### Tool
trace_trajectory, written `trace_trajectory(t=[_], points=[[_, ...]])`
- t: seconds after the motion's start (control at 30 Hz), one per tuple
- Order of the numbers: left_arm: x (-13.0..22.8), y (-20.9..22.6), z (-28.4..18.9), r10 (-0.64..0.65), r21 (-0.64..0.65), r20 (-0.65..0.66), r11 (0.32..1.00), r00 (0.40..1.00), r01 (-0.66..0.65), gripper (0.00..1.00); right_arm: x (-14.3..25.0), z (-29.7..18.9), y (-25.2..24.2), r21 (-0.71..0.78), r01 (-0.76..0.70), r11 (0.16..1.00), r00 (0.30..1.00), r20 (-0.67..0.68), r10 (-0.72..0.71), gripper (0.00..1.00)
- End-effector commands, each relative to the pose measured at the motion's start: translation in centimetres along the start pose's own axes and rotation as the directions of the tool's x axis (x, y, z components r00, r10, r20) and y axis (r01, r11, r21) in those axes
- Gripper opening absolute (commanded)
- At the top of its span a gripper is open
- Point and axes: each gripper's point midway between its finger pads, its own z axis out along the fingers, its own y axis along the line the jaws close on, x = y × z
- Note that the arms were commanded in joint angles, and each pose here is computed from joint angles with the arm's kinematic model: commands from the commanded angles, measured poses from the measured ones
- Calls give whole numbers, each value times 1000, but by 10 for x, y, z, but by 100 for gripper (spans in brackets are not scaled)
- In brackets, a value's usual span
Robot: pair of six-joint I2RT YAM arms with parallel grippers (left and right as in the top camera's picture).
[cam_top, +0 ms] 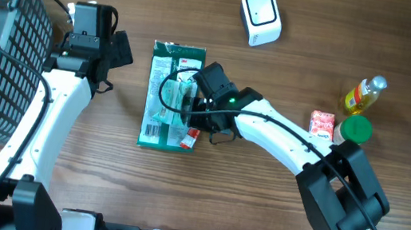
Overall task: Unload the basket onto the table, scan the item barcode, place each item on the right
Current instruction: 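Lower and close the right gripper on the red sticks' end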
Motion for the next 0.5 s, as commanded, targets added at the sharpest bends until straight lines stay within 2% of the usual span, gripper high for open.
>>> trace_trajectory(t=[0.0, 0.47], points=[[-6, 2, -2, 0, -8, 16, 1000, 1000, 0, 100, 1, 10, -9, 43, -19, 999, 1000, 8, 19, 4], [-6, 2, -2, 0, -8, 16, 1000, 1000, 0, 100, 13, 32, -22, 98, 15, 995, 999, -37, -11, 5]])
